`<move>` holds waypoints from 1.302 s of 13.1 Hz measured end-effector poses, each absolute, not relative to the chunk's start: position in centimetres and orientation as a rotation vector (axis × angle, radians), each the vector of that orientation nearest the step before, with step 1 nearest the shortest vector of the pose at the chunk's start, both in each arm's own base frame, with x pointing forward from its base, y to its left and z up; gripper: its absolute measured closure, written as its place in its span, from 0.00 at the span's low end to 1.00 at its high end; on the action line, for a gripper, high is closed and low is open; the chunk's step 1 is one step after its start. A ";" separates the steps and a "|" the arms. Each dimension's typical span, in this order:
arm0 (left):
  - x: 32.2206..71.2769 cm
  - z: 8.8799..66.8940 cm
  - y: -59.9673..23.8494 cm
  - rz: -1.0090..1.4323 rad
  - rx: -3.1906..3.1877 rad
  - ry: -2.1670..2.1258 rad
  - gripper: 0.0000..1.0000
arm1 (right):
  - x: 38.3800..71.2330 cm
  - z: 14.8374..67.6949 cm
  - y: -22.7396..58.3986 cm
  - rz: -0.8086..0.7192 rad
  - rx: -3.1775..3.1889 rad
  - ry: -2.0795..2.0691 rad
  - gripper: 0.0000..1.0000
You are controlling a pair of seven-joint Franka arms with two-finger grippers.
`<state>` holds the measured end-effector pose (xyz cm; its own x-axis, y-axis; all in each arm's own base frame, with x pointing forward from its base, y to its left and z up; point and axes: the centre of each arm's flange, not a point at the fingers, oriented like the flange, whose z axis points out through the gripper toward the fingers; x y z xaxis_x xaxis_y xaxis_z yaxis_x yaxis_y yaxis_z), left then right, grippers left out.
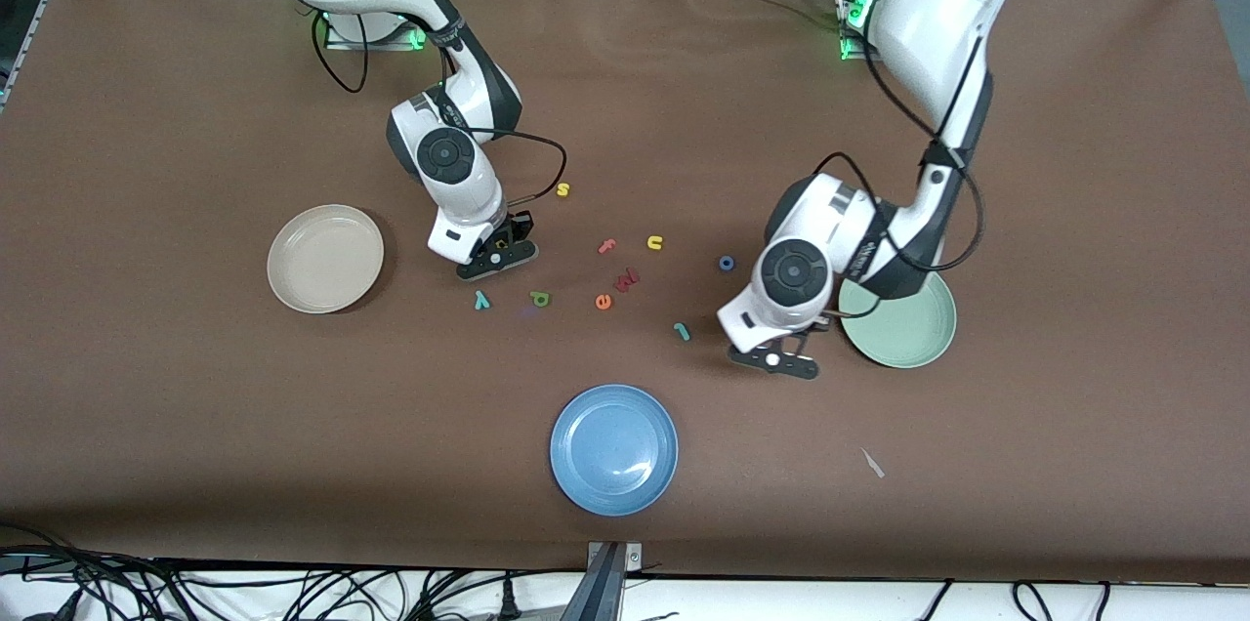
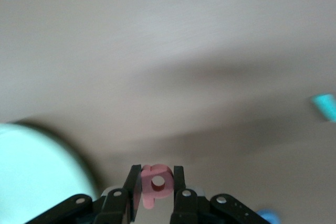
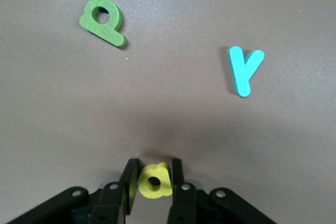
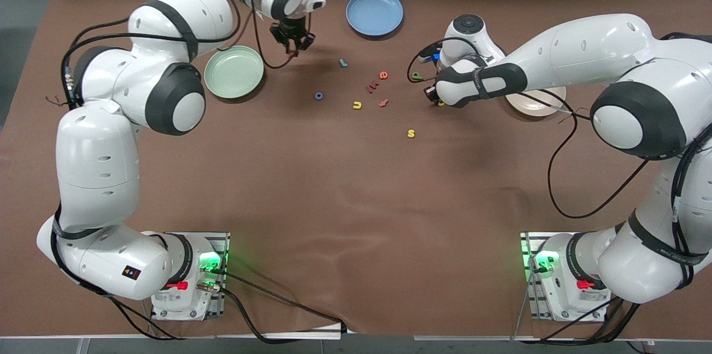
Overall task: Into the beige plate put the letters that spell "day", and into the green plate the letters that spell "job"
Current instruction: 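Drop the yellow a on the white plate while the left gripper drops pink p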
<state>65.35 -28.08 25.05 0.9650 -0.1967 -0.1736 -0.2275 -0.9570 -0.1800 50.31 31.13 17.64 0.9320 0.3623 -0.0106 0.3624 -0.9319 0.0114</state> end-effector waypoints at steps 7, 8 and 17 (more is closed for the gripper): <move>67.5 24.1 -13.6 0.466 -2.825 0.362 0.74 | 50.7 18.1 31.1 -0.080 3.054 0.567 0.71; 67.6 23.8 -12.3 0.491 -2.836 0.399 0.74 | 51.4 18.9 31.1 -0.116 3.042 0.555 0.71; 65.8 18.6 -14.2 0.648 -2.943 0.432 0.48 | 56.1 25.9 21.2 -0.106 3.003 0.365 0.71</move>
